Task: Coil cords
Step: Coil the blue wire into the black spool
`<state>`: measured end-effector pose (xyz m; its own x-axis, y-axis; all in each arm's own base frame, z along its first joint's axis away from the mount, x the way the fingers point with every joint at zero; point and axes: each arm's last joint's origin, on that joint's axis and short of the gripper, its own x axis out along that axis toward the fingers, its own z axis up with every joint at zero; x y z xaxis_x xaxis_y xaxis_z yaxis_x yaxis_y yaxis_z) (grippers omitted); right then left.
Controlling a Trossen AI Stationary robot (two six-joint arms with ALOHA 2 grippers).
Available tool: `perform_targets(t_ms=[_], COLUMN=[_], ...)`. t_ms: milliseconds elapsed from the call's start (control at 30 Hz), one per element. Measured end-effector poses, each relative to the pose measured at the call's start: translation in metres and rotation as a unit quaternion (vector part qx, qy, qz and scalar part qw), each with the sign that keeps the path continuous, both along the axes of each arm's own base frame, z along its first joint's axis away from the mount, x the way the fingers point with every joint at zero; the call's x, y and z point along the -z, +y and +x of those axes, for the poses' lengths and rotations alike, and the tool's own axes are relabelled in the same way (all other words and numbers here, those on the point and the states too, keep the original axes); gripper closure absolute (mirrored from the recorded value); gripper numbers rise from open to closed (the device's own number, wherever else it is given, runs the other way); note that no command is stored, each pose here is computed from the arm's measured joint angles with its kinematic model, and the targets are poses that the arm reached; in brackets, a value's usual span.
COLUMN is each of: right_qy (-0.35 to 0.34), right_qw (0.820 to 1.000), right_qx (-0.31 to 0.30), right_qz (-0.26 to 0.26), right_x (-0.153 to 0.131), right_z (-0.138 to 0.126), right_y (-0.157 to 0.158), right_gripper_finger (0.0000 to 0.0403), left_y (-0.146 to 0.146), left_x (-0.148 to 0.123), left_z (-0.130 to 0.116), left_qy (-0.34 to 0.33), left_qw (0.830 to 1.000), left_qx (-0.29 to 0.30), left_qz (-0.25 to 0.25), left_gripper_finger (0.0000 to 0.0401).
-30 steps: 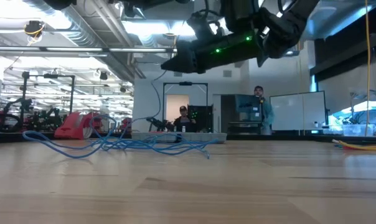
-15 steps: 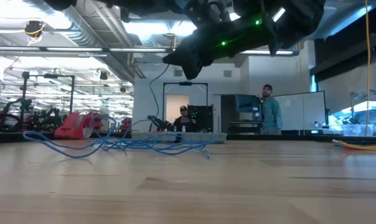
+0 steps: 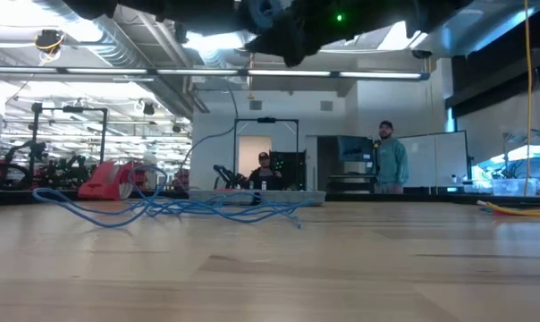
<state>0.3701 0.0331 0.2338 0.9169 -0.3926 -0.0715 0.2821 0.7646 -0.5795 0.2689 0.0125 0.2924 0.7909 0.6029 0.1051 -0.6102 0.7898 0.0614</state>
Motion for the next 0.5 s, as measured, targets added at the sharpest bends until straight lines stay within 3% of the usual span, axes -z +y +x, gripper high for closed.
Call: perform_targets(t_ms=[167, 300, 500], right_qy=[0.027, 0.022, 0.014], right_qw=[0.997, 0.988, 0.981], right_qx=[-0.033, -0.094, -0.139], right_qz=[0.057, 0.118, 0.133], right_x=[0.01, 0.017, 0.009], right_z=[0.002, 0.006, 0.012], right_y=[-0.011, -0.015, -0.012], right_gripper_finger=[0.04, 0.04, 0.0399], left_y=[-0.004, -0.003, 0.0], left_x=[-0.004, -0.006, -0.007], left_z=[0.002, 0.001, 0.001], left_qy=[-0.036, -0.048, -0.056], left_qw=[0.996, 0.996, 0.996], left_qx=[0.076, 0.077, 0.067], left_qz=[-0.012, -0.013, -0.017], left_gripper_finger=[0.04, 0.04, 0.04])
